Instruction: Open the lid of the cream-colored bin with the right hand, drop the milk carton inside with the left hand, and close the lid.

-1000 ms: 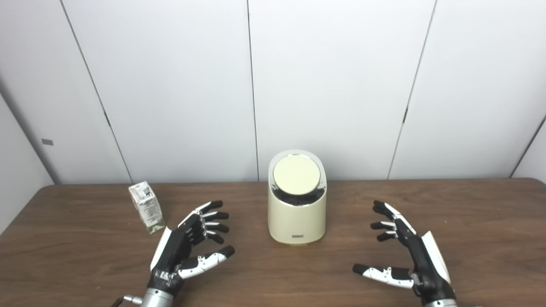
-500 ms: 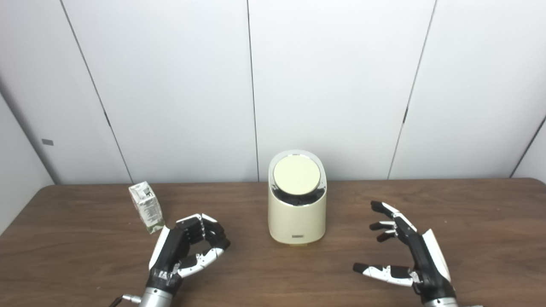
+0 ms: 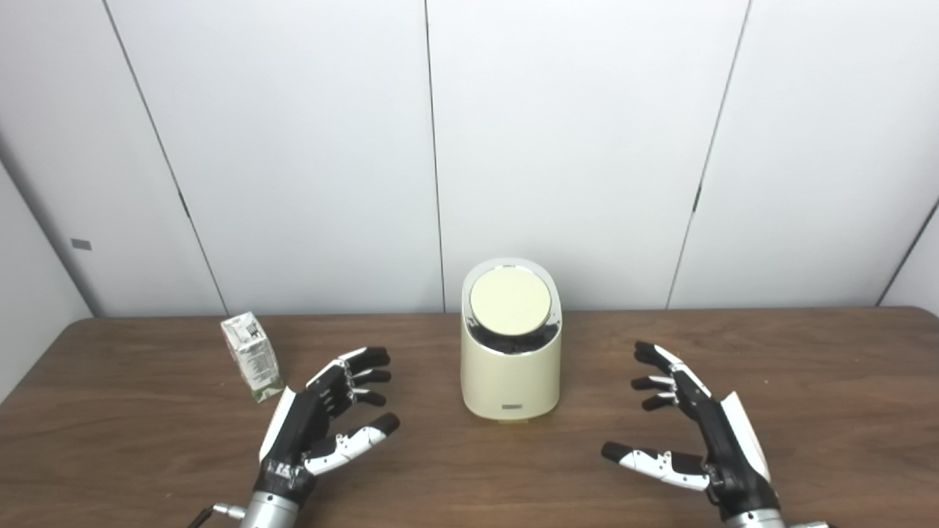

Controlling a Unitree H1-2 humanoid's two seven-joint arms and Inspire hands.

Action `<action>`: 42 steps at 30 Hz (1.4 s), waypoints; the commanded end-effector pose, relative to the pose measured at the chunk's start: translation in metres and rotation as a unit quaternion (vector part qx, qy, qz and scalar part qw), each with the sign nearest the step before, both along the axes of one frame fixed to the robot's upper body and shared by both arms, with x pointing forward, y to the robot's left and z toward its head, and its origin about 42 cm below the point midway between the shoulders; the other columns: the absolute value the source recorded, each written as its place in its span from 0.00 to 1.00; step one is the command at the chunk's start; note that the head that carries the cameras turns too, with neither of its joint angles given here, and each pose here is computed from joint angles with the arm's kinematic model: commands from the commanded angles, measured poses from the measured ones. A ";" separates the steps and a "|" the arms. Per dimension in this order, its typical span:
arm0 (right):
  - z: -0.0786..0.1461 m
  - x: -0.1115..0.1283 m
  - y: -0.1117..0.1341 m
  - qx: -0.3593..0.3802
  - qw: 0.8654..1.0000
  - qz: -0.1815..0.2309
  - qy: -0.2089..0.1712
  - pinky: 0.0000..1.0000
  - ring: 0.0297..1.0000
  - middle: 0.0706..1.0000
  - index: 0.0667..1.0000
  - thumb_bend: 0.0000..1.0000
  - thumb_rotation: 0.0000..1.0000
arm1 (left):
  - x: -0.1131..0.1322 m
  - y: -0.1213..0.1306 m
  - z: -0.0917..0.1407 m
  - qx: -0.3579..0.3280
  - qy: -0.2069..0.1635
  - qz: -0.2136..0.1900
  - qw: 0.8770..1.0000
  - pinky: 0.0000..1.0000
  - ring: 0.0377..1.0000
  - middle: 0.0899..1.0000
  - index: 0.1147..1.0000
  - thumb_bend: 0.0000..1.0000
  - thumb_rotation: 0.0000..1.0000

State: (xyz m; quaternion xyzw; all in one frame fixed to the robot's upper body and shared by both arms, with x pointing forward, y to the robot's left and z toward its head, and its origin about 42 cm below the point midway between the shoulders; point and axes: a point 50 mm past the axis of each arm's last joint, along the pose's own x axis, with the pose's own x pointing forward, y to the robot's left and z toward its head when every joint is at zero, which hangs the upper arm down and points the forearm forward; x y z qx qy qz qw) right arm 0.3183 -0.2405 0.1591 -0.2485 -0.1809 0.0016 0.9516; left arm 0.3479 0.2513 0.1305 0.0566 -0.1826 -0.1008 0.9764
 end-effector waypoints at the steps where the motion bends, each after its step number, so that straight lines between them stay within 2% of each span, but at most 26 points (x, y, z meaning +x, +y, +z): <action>1: 0.032 0.019 0.004 0.002 0.999 0.012 -0.040 0.59 0.75 0.84 0.87 0.75 0.47 | 0.003 -0.001 0.004 -0.005 -0.011 -0.003 1.000 0.63 0.75 0.81 0.94 0.80 0.29; 4: 0.047 0.033 0.007 0.003 1.000 0.020 -0.019 0.61 0.79 0.86 0.89 0.81 0.55 | 0.004 -0.002 0.003 -0.007 -0.010 -0.005 1.000 0.63 0.75 0.81 0.94 0.79 0.29; 6: 0.057 0.041 0.009 -0.003 1.000 0.021 -0.006 0.63 0.81 0.88 0.91 0.83 0.57 | 0.005 -0.003 0.003 -0.009 -0.007 -0.006 1.000 0.63 0.75 0.81 0.94 0.78 0.27; 17: 0.100 0.078 0.030 -0.015 0.999 0.040 0.027 0.68 0.85 0.90 0.94 0.82 0.52 | 0.008 -0.006 0.001 -0.009 -0.005 -0.006 1.000 0.64 0.74 0.81 0.93 0.75 0.21; 21: 0.113 0.089 0.038 -0.014 0.999 0.042 0.024 0.72 0.86 0.91 0.96 0.80 0.49 | 0.007 -0.006 0.002 -0.011 -0.006 -0.005 1.000 0.63 0.74 0.80 0.93 0.75 0.22; 26: 0.128 0.101 0.047 -0.016 0.999 0.043 0.015 0.70 0.87 0.93 0.97 0.82 0.50 | 0.007 -0.007 0.001 -0.011 -0.004 -0.007 1.000 0.64 0.75 0.81 0.93 0.75 0.23; 32: 0.139 0.110 0.057 -0.030 0.999 0.042 0.008 0.67 0.86 0.94 0.96 0.81 0.48 | 0.008 -0.008 0.000 -0.011 -0.004 -0.009 1.000 0.64 0.75 0.81 0.93 0.75 0.21; 38: 0.145 0.120 0.066 -0.039 0.998 0.042 0.019 0.71 0.90 0.95 0.96 0.79 0.49 | 0.008 -0.010 0.001 -0.008 -0.004 -0.011 1.000 0.63 0.74 0.80 0.93 0.74 0.21; 42: 0.148 0.127 0.071 -0.053 0.998 0.039 0.025 0.73 0.91 0.97 0.96 0.82 0.47 | 0.008 -0.012 0.001 -0.009 -0.002 -0.011 1.000 0.63 0.75 0.80 0.92 0.74 0.20</action>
